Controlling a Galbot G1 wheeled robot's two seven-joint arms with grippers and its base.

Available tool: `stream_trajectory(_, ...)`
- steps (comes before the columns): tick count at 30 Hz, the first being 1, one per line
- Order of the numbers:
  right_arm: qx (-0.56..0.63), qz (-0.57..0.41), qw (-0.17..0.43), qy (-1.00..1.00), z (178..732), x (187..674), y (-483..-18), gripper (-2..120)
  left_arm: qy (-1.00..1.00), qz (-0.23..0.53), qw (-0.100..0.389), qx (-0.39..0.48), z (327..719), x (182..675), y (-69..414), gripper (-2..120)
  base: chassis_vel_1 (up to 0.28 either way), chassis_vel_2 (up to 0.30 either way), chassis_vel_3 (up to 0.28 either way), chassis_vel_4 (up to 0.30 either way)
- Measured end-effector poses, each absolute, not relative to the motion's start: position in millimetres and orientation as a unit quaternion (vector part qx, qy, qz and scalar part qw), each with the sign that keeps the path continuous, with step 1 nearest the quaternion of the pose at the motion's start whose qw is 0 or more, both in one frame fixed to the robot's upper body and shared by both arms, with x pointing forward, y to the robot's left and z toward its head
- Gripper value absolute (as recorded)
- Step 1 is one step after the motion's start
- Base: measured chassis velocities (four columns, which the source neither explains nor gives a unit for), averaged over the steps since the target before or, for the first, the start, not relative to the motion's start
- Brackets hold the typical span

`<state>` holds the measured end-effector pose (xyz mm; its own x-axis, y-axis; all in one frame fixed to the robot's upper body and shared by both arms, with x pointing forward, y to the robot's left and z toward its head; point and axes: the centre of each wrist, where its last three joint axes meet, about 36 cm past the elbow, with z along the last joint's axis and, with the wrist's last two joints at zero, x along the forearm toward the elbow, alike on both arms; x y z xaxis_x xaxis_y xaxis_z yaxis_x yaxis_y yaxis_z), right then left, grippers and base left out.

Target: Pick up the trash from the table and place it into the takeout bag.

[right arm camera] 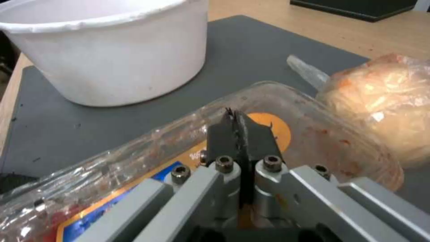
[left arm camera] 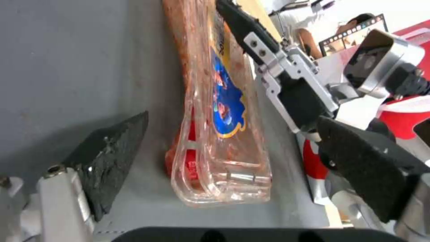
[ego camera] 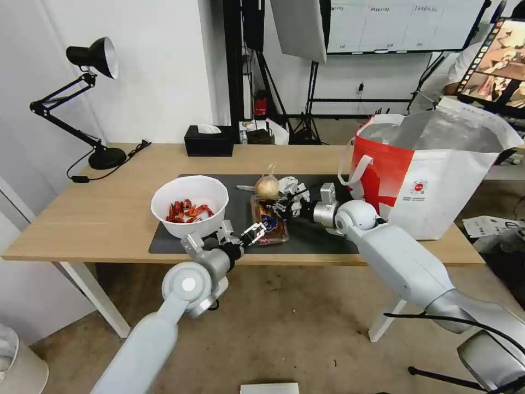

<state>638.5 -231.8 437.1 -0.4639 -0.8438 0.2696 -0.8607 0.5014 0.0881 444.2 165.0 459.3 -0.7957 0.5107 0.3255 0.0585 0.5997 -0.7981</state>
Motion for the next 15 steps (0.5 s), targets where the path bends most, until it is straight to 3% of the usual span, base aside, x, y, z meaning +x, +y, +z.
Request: stream_trajectory(15, 0.502, 0.027, 0.152, -0.851, 430.8, 637.9, -231.0, 0, -0.851, 0.415, 0.274, -0.168, 459.1, 445.1, 163.2, 99, 0.0, 0.0, 0.0, 0.0)
